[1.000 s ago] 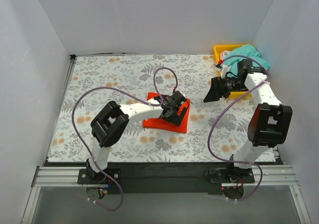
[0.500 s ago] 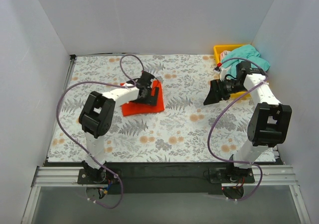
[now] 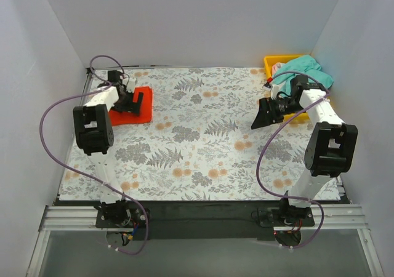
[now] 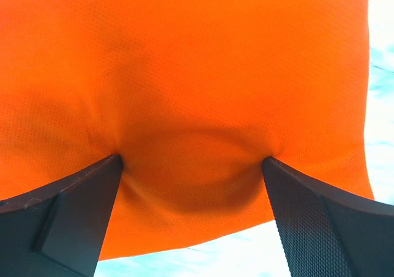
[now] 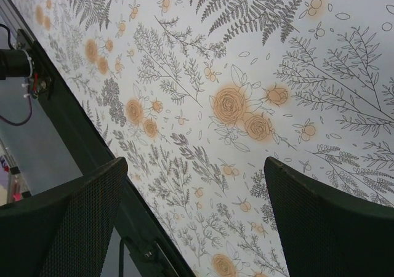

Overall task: Fold and stack the t-shirts
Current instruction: Neatly place the folded tshirt to the corner

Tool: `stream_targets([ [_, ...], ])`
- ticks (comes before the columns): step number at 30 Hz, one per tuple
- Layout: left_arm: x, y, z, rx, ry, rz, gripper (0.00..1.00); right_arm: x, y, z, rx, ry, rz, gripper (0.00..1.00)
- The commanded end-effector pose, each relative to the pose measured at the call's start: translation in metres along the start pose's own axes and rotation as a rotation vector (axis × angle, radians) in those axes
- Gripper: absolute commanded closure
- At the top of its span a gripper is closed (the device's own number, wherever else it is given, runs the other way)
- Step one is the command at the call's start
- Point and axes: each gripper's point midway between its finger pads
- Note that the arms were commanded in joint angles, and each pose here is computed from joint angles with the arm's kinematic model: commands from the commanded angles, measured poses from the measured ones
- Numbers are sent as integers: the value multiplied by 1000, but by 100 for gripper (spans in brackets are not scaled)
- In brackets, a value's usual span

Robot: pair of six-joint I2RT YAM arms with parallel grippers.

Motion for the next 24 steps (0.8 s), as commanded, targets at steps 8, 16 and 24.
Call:
stream_targets([
  [8, -46, 72, -47, -53, 201, -154, 4, 12, 6, 7, 6, -28, -8, 2],
  [16, 47, 69, 28, -48, -15, -65, 2, 22, 12, 16, -14, -54, 27, 2],
  [24, 3, 32, 92, -79, -11, 113, 4, 21, 23, 21, -11, -76, 41, 2],
])
Point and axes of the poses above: each gripper's point midway between its finger pads, its own z axis back along the fingers, its own y axis along the line the jaws close on, x = y × z, and after that the axes turned 4 degrees about z, right-handed
